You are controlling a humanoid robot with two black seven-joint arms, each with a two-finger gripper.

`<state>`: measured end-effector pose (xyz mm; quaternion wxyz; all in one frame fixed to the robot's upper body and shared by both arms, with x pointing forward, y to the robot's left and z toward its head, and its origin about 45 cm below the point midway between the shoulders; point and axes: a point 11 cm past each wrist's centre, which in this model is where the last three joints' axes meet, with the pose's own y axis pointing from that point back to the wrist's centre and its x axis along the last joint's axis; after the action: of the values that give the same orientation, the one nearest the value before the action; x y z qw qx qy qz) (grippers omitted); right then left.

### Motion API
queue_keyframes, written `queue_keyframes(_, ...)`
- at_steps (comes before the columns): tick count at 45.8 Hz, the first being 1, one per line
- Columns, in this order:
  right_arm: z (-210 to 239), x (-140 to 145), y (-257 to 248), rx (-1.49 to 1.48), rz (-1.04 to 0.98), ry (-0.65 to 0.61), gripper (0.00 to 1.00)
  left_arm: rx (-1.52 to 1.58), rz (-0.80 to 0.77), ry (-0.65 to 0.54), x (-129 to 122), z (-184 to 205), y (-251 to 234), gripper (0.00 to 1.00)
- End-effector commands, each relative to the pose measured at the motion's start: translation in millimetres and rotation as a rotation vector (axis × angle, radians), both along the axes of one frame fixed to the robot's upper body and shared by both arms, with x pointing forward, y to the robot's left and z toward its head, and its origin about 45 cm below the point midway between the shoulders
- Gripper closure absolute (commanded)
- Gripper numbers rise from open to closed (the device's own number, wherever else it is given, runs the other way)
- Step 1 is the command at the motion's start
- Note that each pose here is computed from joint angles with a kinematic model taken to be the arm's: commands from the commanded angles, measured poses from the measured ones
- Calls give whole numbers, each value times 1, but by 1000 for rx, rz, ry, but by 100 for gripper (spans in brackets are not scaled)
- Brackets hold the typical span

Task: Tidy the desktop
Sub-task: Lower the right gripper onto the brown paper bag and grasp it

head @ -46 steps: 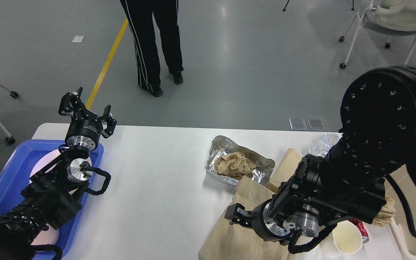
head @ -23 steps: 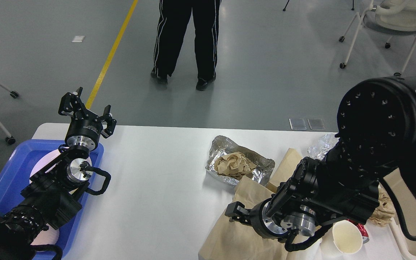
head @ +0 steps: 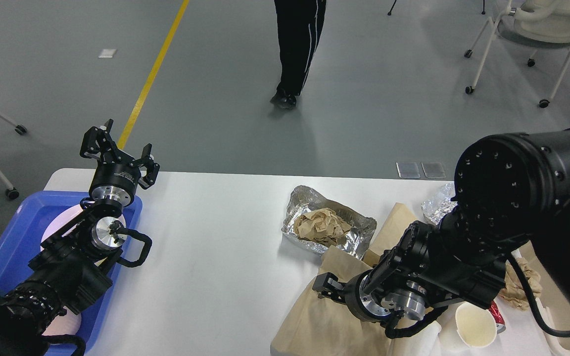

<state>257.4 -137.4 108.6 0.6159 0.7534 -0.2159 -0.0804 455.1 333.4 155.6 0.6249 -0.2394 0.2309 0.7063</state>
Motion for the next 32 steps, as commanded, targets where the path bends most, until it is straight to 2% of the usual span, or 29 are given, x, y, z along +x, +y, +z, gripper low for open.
queue_keyframes(1,8,4,6,10,16,-22,0,1,-1,0,0,0,0,3)
queue_keyframes(13,74,20,26,25,110,-80,0,0,0,0,0,0,0,3)
queue_keyframes(32,84,15,47,78,128,-54,0,1,-1,0,0,0,0,3)
